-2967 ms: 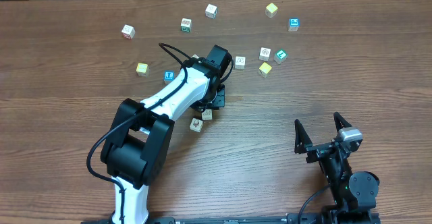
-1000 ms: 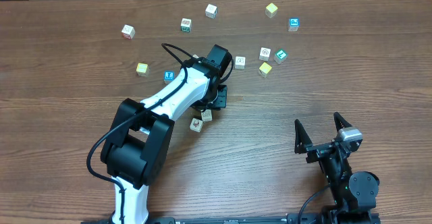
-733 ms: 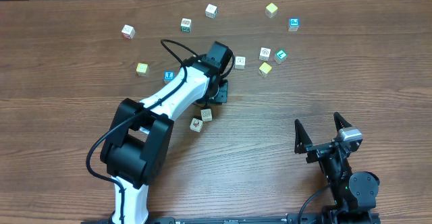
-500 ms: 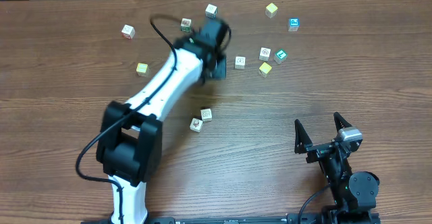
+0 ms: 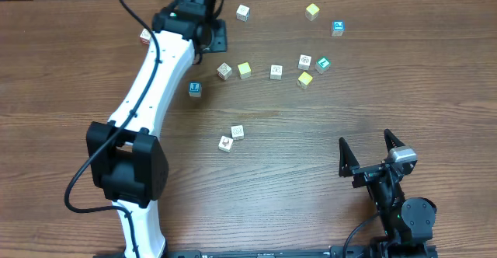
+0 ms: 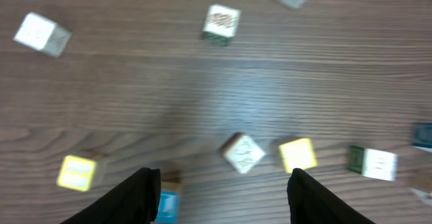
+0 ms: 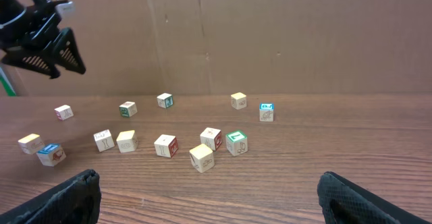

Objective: Form a circle
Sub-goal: 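Raise the left arm and swing it to the far-left edge, then swing the right arm up to the blocks at the upper right, then lower the right gripper and grasp the green-faced L block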

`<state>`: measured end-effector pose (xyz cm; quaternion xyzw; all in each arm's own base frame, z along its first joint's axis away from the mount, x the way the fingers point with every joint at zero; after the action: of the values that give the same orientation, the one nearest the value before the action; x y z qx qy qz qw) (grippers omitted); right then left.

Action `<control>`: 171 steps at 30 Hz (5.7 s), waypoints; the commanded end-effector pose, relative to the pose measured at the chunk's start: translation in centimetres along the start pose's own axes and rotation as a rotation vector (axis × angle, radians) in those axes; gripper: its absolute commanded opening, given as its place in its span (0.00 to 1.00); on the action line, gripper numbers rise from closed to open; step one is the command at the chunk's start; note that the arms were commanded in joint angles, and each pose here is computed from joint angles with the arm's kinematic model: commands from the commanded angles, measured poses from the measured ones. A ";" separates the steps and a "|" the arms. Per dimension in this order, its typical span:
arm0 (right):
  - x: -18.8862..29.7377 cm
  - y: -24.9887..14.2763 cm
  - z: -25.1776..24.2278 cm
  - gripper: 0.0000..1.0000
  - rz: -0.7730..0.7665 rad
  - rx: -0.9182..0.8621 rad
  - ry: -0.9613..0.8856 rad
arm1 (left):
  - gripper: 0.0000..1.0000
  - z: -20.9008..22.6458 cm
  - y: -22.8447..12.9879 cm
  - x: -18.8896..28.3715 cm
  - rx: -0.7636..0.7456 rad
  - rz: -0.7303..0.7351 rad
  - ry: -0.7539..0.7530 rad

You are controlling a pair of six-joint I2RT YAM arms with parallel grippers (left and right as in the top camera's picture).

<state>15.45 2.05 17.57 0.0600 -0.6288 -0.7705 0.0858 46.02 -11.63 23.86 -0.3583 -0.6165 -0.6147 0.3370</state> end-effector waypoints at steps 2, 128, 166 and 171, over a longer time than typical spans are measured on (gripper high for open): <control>0.0 -0.2 -0.1 1.00 -0.004 -0.003 -0.008 | 0.59 3.0 -1.2 -1.2 0.021 0.054 0.054; -29.7 7.2 -0.2 0.83 1.192 -0.405 -0.336 | 0.99 20.6 -5.4 -3.2 0.351 0.197 0.270; -34.3 -2.4 -0.8 0.11 1.194 -0.326 -0.507 | 1.00 20.7 -5.4 -3.2 0.353 0.198 0.271; -34.1 -2.3 -1.4 0.16 1.180 -0.296 -0.566 | 1.00 20.7 -5.4 -3.2 0.353 0.197 0.271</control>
<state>48.91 8.75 14.65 -0.4983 -0.4293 -0.6653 0.3531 43.67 9.06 17.73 -0.2674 -0.6279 -0.4992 0.5338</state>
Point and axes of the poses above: each gripper's point midway between its finger pads, its own x axis back along the fingers, its own z axis along the line the jaws close on, y = z × x, the point moved 9 cm from there along x, back along the fingers, and after that the axes turned 6 degrees about -x, right-handed, at the moved point
